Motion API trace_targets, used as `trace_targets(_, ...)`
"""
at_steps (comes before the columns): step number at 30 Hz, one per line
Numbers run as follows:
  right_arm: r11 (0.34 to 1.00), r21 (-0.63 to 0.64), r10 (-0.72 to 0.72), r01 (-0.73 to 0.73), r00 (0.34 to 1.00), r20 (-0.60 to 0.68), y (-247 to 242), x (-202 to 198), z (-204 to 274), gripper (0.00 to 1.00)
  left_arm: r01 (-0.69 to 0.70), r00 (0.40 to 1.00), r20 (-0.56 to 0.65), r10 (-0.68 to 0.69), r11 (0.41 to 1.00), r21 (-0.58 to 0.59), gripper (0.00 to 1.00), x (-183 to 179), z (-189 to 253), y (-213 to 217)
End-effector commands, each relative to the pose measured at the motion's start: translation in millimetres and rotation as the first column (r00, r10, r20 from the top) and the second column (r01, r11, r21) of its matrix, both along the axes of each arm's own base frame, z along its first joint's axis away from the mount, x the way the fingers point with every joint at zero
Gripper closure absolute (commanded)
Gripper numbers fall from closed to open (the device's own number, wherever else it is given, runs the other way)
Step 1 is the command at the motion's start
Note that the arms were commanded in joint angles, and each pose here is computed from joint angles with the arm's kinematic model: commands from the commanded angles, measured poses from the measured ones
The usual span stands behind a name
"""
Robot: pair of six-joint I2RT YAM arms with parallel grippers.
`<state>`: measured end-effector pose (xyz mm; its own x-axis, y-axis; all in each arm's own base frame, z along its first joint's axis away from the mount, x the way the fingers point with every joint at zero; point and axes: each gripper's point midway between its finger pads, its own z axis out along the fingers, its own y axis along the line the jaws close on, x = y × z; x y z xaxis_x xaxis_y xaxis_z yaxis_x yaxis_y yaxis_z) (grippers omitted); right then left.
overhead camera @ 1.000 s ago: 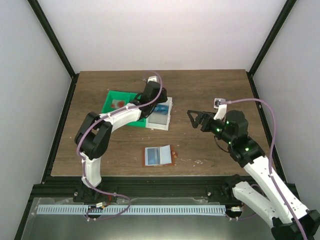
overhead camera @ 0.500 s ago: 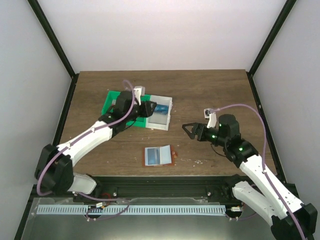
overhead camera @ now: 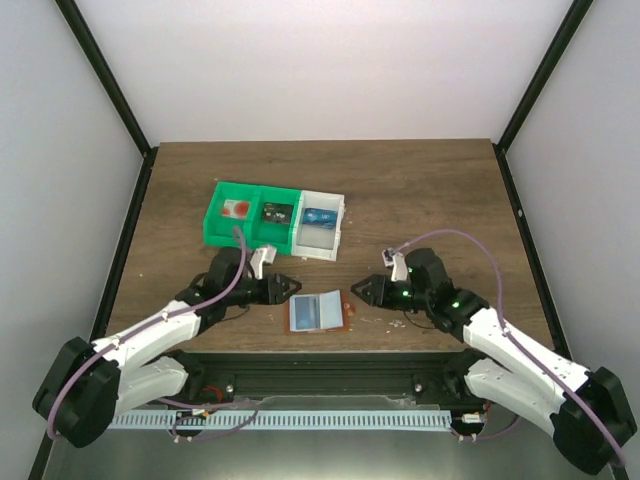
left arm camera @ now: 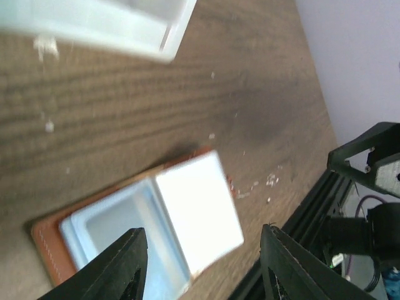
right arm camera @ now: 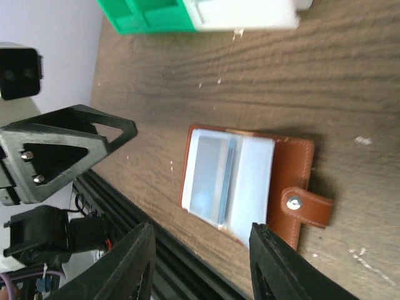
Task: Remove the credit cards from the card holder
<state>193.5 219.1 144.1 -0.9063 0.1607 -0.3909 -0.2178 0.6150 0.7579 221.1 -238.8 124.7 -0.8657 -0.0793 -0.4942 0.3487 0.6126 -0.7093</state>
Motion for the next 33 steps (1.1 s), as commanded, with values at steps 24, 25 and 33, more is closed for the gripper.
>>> trace_targets(24, 0.965, -0.232, 0.112, -0.122, 0.992, -0.056, 104.9, -13.2, -63.6, 0.73, -0.087, 0.988, -0.145, 0.057, 0.975, -0.206, 0.47, -42.2, -46.8, 15.0)
trace_targets(25, 0.963, -0.239, 0.113, -0.125, 0.992, -0.063, 105.5, -13.1, -67.3, 0.73, -0.084, 0.988, -0.144, 0.055, 0.975, -0.205, 0.47, -41.1, -46.2, 14.2)
trace_targets(33, 0.952, -0.262, 0.13, -0.159, 0.984, -0.122, 114.1, -17.4, -93.5, 0.73, -0.081, 0.985, -0.166, 0.052, 0.981, -0.174, 0.47, -40.4, -54.1, 13.4)
